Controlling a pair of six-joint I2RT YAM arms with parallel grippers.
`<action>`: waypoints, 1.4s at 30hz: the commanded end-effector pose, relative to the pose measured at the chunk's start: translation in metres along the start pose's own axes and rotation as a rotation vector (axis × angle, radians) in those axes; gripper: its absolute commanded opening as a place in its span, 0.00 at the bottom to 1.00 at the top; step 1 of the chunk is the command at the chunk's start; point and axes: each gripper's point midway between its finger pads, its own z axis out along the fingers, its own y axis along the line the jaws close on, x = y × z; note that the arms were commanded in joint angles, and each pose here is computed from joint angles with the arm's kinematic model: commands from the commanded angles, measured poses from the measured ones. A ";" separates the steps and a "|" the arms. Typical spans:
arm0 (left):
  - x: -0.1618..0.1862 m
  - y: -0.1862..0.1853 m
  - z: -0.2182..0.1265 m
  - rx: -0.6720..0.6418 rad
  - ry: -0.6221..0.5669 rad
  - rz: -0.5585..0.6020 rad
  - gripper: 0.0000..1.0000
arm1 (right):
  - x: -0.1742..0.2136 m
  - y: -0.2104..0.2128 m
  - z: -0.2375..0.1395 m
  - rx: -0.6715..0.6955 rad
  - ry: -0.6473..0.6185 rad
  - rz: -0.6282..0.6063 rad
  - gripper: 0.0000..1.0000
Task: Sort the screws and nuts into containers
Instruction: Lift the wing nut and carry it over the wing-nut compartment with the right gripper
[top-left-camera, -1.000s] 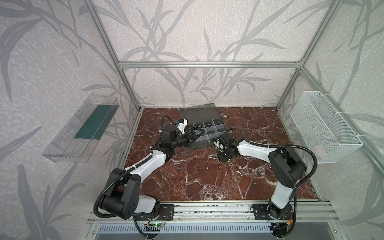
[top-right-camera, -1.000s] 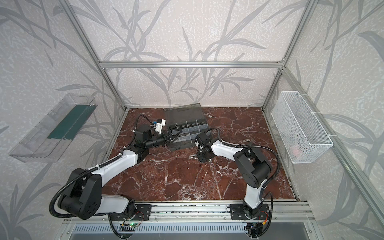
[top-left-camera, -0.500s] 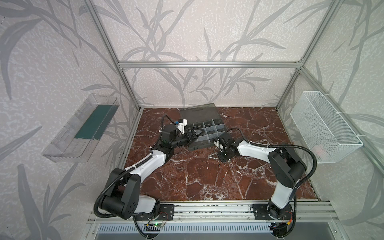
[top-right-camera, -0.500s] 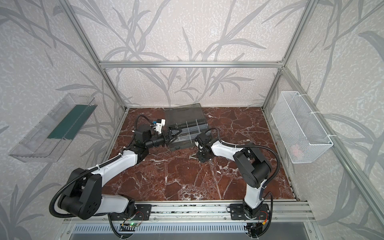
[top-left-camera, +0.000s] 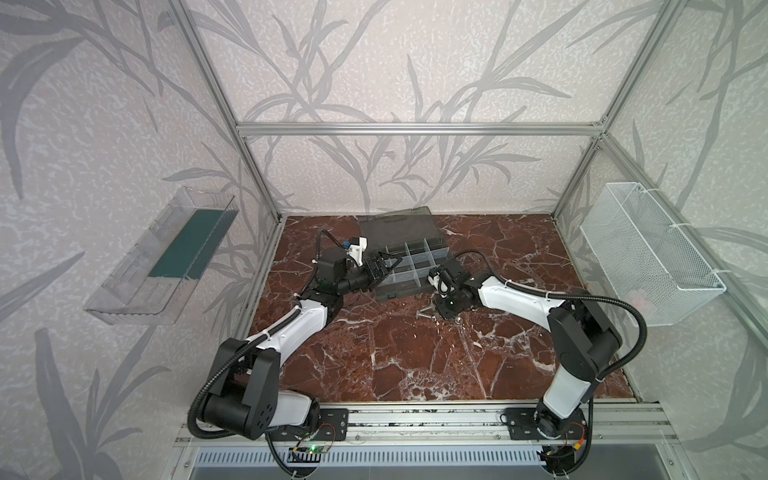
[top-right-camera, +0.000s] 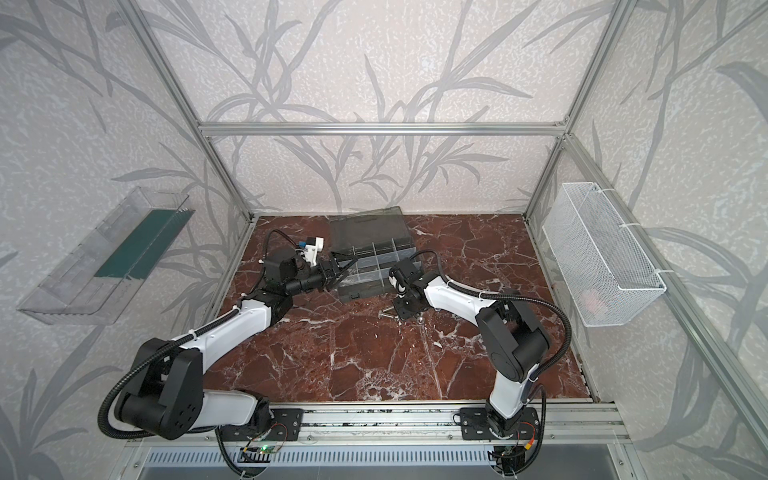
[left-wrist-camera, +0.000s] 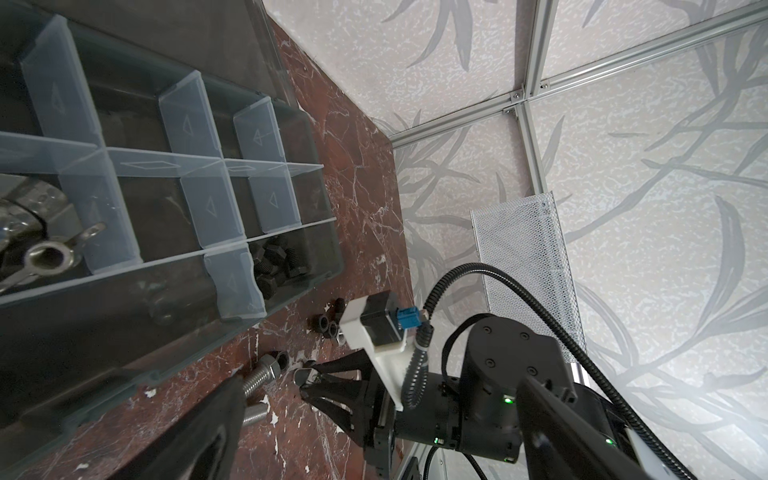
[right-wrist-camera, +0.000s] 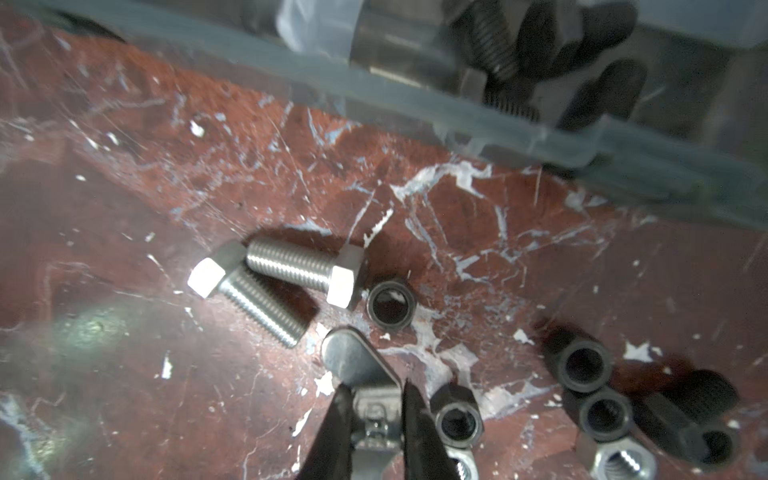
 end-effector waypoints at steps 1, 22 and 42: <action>-0.009 -0.008 -0.009 0.014 -0.023 0.029 0.99 | -0.023 0.005 -0.029 -0.006 -0.064 -0.006 0.10; -0.064 0.026 -0.054 -0.049 -0.232 -0.058 0.99 | -0.158 0.045 -0.041 -0.150 -0.265 0.001 0.10; -0.076 0.040 -0.062 -0.044 -0.272 -0.124 1.00 | -0.207 0.088 0.036 -0.209 -0.198 -0.001 0.10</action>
